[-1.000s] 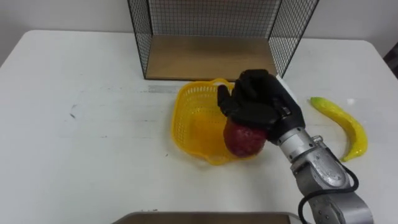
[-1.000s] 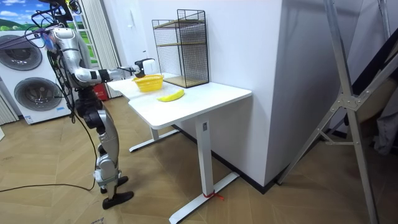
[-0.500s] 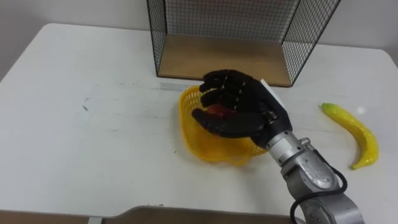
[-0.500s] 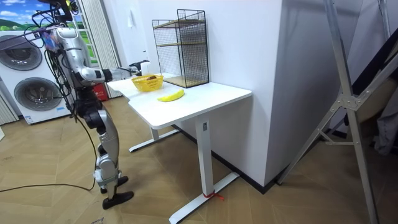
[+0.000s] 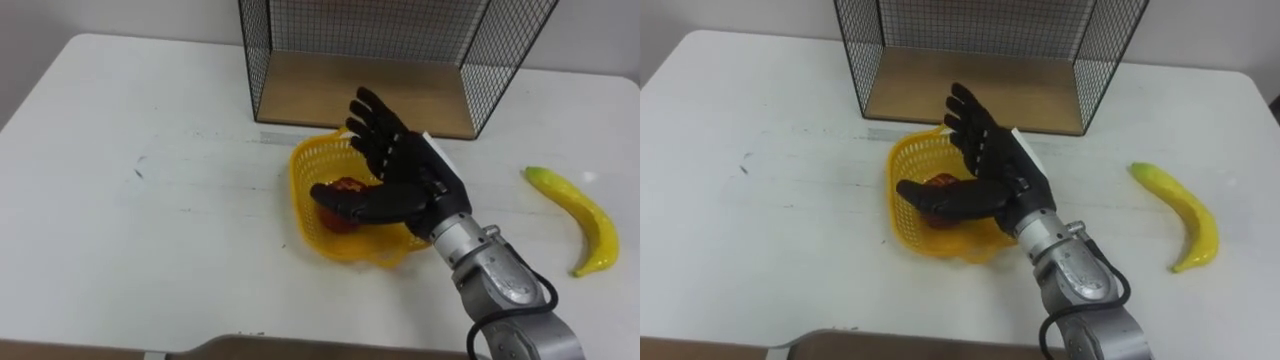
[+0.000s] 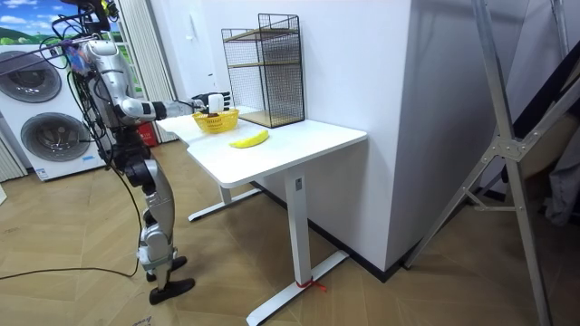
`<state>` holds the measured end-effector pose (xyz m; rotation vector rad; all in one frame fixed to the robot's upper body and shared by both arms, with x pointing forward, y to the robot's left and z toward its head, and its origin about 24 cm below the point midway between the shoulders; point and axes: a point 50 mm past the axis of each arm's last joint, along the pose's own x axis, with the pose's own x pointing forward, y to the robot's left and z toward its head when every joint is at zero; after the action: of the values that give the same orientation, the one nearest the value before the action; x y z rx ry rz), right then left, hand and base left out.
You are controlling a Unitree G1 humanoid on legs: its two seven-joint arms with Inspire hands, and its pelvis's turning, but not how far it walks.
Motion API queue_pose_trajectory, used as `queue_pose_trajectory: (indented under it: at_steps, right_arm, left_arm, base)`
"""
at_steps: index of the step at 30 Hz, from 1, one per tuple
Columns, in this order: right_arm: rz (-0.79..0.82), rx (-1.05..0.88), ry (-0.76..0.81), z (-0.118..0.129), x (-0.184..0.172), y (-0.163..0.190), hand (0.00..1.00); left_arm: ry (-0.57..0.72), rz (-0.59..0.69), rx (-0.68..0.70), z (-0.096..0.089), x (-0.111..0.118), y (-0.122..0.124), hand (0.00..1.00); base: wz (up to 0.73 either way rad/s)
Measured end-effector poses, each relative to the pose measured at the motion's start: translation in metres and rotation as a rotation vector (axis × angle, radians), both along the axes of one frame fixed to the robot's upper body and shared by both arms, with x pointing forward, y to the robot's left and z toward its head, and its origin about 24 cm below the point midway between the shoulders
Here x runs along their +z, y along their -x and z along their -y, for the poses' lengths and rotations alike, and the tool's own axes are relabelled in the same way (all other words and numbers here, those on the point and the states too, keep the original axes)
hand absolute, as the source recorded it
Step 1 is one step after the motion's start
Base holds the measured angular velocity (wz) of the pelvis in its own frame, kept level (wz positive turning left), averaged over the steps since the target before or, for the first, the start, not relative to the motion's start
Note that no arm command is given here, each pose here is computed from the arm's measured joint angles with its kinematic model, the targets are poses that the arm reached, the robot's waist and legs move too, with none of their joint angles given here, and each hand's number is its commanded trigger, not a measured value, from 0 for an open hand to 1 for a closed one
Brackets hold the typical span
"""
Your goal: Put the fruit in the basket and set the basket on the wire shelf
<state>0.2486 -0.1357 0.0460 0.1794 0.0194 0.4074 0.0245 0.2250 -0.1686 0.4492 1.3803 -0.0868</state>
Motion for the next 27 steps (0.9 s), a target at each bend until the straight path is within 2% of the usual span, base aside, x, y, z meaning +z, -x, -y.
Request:
queue_pose_trajectory:
  at_steps: [9, 15, 20, 27]
  right_arm:
    - [0.005, -0.009, 0.001, 0.001, 0.001, -0.001, 0.0]
    - [0.08, -0.078, -0.005, 0.01, 0.02, -0.005, 0.0]
    - [0.202, -0.221, 0.021, 0.034, 0.051, -0.012, 0.0]
    - [0.278, -0.424, 0.05, 0.071, 0.072, -0.011, 0.0]
  left_arm:
    - [-0.001, -0.024, 0.005, 0.0, -0.001, 0.006, 0.0]
    - [0.0, -0.037, 0.014, 0.001, -0.002, 0.01, 0.0]
    - [-0.008, -0.047, 0.041, -0.002, -0.001, 0.018, 0.0]
    - [-0.017, -0.03, 0.103, -0.007, 0.0, 0.021, 0.0]
  base:
    - [0.0]
    - [0.0]
    - [0.0]
    - [-0.06]
